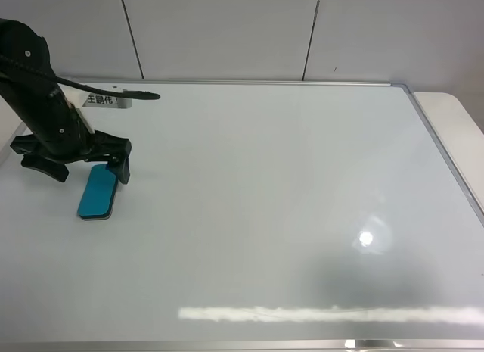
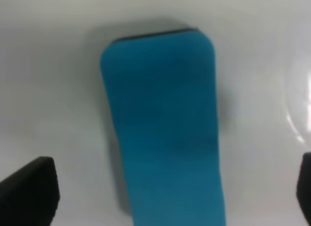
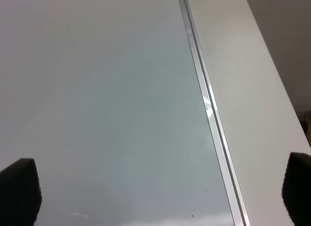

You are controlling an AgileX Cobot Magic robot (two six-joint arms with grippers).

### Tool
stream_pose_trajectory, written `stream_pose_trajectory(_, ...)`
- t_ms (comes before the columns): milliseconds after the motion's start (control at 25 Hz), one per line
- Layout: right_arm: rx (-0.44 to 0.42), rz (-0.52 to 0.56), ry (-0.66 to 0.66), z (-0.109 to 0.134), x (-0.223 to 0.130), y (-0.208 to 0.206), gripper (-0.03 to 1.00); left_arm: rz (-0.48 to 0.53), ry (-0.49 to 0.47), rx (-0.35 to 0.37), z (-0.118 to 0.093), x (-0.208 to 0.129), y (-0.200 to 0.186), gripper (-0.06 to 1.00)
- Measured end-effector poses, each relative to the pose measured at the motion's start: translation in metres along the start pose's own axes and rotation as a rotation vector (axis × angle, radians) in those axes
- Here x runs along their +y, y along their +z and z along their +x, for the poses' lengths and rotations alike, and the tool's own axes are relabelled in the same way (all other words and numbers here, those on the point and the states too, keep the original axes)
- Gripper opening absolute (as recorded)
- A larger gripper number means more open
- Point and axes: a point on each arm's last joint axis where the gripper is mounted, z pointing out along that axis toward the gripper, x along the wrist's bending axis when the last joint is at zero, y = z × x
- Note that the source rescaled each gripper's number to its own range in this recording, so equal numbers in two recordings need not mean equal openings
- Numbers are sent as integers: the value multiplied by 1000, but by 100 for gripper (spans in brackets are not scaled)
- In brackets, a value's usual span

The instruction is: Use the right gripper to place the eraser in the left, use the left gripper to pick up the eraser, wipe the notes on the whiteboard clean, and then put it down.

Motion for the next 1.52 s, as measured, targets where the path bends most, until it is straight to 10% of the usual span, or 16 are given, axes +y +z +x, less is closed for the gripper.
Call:
stream_pose_trajectory(480,0,0,0,0,0,0,100,-426,5,-28,21,-15,-138,99)
stream_pose_trajectory(1000,0,0,0,0,0,0,100,-654,-211,151,94,-103,-240,99)
stream_pose_trajectory(1520,0,0,0,0,0,0,100,-875,-173,141,65,-217,-236,100)
